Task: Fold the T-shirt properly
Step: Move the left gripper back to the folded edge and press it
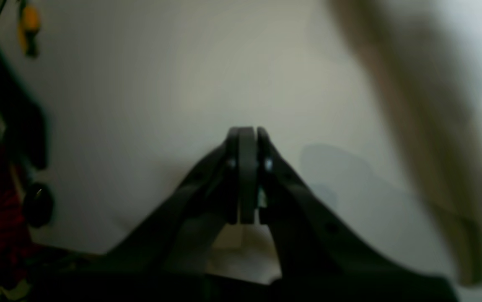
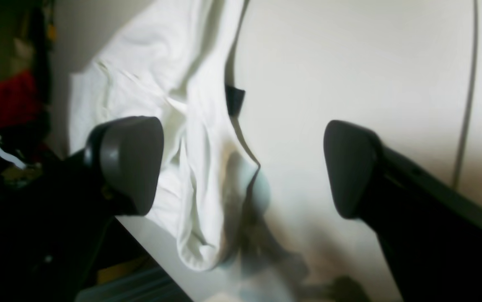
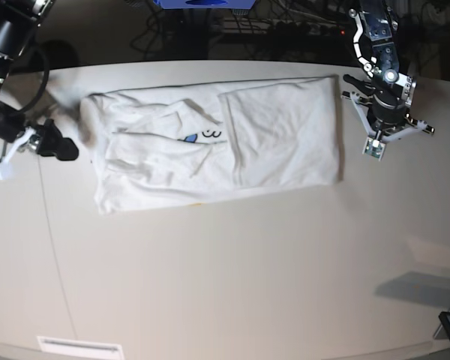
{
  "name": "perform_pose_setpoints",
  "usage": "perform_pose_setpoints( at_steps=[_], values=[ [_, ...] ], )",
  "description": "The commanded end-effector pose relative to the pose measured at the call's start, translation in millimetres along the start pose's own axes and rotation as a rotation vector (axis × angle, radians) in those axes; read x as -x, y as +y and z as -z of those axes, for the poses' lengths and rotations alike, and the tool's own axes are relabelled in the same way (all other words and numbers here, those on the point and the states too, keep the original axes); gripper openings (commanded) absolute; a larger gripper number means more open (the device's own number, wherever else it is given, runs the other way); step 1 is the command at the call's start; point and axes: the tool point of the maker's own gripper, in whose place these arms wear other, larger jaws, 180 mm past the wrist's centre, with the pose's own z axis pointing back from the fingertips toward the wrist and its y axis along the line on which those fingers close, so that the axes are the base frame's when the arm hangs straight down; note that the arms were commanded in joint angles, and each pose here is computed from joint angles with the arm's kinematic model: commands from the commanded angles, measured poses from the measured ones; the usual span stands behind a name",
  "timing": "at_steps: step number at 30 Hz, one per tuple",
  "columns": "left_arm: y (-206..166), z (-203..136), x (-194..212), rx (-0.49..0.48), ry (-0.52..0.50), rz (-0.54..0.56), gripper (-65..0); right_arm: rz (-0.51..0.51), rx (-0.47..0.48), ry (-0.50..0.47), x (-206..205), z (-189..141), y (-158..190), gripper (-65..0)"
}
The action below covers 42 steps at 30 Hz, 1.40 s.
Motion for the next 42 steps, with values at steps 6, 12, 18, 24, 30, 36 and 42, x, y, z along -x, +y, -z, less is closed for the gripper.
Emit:
perform_pose_setpoints(
  at_steps=[6,12,18,24,30,36,42],
  values=[
    [11,-6,15,-0.025,0.021,0.029,-65.0,-0.001,-0.058,-0.055,-18,0,9,-6.8],
    [8,-6,23,-0.015,0.04,0.035,-65.0,0.054,-0.028,-0.047,-14,-6,9,-6.8],
    [8,9,36,0.002,0.085,0.036,-65.0,0.052,-0.024,-0.04,-9,-7,13,-6.8],
    [4,20,54,0.027,0.139,0.036,-65.0,0.053,-0.021,-0.031,-6,-8,12,-6.8],
    [8,33,35,0.023,0.109,0.004,-65.0,0.055,-0.025,-0.029,-5,-6,13,-6.8],
    [6,41,3,0.03,0.046,0.0,-65.0,0.056,-0.025,-0.026,-4,-6,13,-6.8],
    [-15,50,-18,0.083,0.015,0.03,-65.0,0.056,-0.025,-0.026,-4,-6,13,-7.0]
  ],
)
